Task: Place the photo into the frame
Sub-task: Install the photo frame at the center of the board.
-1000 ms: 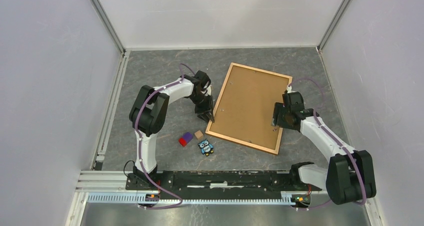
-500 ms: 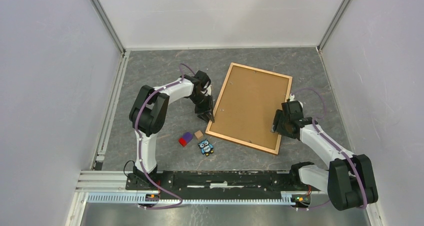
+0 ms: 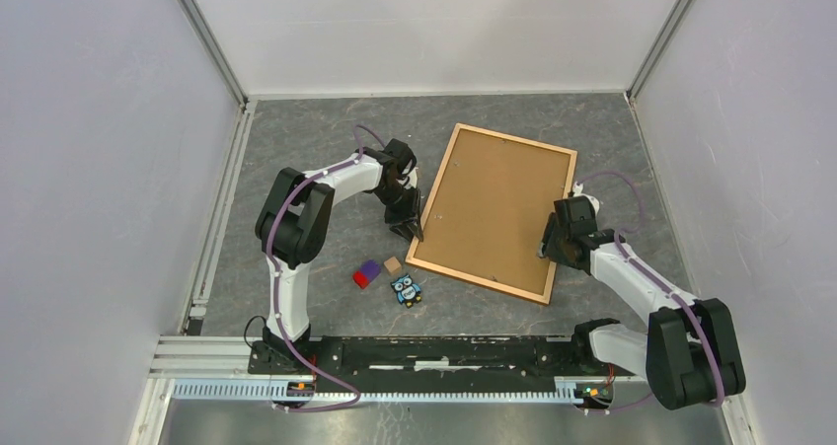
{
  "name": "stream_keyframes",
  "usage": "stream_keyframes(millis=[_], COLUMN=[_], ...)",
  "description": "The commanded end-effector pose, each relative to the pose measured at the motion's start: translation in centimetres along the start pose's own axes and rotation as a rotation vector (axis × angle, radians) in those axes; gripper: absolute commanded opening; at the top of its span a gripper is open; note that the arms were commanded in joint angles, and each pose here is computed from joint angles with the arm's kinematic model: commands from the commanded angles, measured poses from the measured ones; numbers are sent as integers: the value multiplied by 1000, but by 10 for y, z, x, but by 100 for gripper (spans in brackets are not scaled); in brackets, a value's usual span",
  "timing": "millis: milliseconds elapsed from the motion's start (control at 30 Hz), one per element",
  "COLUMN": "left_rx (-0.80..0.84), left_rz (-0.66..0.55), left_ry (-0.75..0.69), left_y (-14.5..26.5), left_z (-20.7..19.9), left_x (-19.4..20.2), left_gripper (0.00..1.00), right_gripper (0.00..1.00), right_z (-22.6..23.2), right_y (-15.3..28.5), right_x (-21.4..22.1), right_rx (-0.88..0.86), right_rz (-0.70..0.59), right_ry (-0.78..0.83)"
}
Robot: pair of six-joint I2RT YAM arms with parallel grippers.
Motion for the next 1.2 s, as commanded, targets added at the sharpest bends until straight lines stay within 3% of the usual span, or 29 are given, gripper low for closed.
stream_keyframes(millis=[0,100,367,933,1100,1133,1167], left_rx=[64,62,64,61,57,58,54], left_rz=[-6,-6,-7,-12,-11,-13,-12], left_ry=[-9,-10,-12,-12,-12,-14,-12], left_y=[14,14,14,15,14,14,14], left_z=[-16,-16,-16,-16,-15,-16,-15], left_x=[4,4,4,4,5,4,5], left_gripper=[32,32,32,32,32,32,32], right_gripper=[56,54,31,0,5,11,24], right_z=[0,0,-14,-15,-12,-10,-10], right_y=[-1,-1,1,3,5,6,6], right_x=[-2,4,14,-21,-25,-26,-27], right_rx=[20,21,79,73,52,42,44], right_rz=[8,26,28,-130,-141,-136,-129], right_ry=[9,27,89,232,252,259,257])
Point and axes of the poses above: each gripper's point midway between its finger pads, its own y axis back along the fingers, its own z axis along the line the jaws close on, x = y × z, the point moved 3 cm from there along y, back along the fingers, and after that the axes turned 11 degrees about y, right-handed, at the moved point
